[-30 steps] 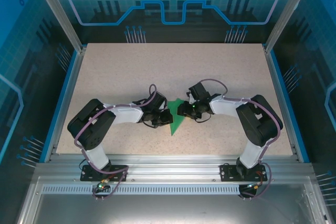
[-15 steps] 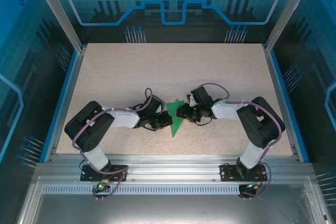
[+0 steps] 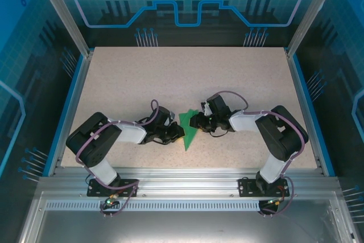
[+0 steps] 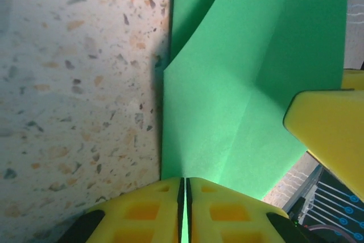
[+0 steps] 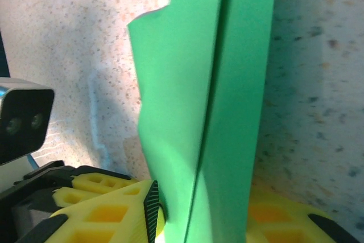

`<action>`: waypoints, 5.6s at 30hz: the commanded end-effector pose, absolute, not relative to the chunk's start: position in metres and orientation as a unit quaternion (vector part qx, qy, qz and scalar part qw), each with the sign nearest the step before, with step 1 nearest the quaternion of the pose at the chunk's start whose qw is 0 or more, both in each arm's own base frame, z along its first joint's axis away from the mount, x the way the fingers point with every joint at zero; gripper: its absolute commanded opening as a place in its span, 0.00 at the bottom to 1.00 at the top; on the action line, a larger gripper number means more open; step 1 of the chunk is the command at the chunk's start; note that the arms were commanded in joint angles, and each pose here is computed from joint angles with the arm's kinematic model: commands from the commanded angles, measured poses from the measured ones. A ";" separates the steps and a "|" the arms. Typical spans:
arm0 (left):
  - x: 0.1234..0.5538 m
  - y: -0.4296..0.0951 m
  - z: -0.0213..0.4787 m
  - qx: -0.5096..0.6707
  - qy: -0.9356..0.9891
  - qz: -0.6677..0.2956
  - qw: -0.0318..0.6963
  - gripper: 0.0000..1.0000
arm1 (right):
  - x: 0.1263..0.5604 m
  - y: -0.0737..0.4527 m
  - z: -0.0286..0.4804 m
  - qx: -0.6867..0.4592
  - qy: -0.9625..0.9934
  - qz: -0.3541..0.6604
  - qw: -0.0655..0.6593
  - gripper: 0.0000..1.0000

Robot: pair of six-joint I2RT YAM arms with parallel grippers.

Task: Fold a paper plane with a square sheet of paper (pick it up from the middle)
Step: Turn over the paper at the center of the table, then fold the wing for the fifth time at the center of the table.

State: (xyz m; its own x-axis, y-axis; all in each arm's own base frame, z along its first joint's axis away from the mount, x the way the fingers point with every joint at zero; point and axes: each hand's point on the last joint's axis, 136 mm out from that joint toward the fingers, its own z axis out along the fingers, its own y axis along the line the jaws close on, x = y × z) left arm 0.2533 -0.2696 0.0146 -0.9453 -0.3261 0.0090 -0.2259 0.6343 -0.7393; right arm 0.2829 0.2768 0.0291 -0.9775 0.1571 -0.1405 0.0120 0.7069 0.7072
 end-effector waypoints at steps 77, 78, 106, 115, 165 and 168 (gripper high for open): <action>0.206 -0.125 0.092 -0.249 0.881 -0.280 0.288 0.56 | 0.220 0.315 0.110 -0.177 0.953 0.213 0.121 0.66; 0.207 -0.130 0.091 -0.242 0.883 -0.287 0.281 0.57 | 0.220 0.311 0.112 -0.174 0.950 0.231 0.121 0.67; 0.200 -0.213 0.055 -0.152 0.936 -0.283 0.146 0.56 | 0.206 0.290 0.033 -0.143 0.945 0.293 0.015 0.10; 0.198 -0.228 0.050 -0.134 0.942 -0.279 0.132 0.57 | 0.204 0.266 0.009 -0.113 0.952 0.285 -0.002 0.09; 0.236 -0.282 0.047 -0.141 0.936 -0.300 0.118 0.08 | 0.221 0.252 0.020 -0.062 0.942 0.325 0.057 0.18; 0.237 -0.281 0.045 -0.145 0.938 -0.299 0.101 0.07 | 0.222 0.249 0.027 -0.070 0.942 0.319 0.072 0.18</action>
State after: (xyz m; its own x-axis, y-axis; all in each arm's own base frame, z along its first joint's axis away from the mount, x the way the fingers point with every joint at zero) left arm 0.2429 -0.2872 0.0536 -0.9209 -0.3615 -0.1456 -0.1946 0.7503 -0.6319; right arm 0.2169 0.2607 0.0236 -0.9840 -0.1037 -0.1449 -0.1723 0.7623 0.6238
